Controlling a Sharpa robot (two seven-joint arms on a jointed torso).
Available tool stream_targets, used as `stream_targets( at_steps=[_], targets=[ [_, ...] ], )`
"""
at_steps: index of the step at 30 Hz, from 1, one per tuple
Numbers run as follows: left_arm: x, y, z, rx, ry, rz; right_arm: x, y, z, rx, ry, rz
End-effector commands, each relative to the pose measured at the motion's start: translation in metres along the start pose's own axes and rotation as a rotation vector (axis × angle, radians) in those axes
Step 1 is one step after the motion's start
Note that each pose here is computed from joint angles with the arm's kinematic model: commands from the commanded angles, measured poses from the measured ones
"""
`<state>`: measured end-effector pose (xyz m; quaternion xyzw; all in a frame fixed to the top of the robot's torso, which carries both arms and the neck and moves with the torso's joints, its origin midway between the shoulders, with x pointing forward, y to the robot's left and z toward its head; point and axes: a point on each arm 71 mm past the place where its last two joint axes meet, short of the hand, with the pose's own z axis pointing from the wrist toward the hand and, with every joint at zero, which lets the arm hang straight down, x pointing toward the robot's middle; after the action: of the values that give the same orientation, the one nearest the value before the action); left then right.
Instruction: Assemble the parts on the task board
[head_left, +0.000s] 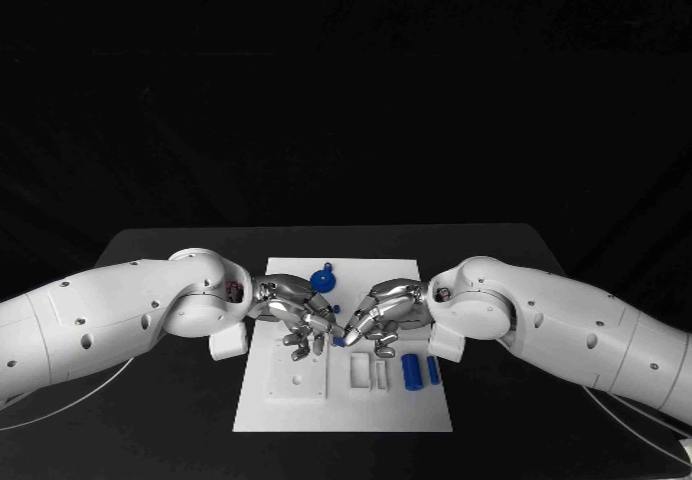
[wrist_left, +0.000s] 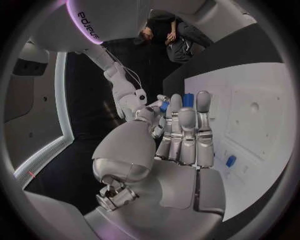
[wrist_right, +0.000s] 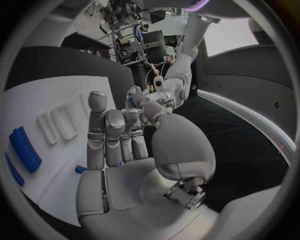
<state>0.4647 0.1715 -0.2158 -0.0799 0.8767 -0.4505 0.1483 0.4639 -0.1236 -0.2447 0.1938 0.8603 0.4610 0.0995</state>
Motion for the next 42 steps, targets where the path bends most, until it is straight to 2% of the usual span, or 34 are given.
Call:
stream_targets(
  at_steps=[1,42],
  targets=[
    [0.0041,-0.0044,0.003,0.021,0.024,-0.015,0.0026,0.006,0.0014,-0.047,0.003,0.014],
    [0.0038,-0.0001,0.0022,-0.025,0.019,0.024,0.0006,0.0059,0.0,-0.064,-0.006,0.061]
  ],
)
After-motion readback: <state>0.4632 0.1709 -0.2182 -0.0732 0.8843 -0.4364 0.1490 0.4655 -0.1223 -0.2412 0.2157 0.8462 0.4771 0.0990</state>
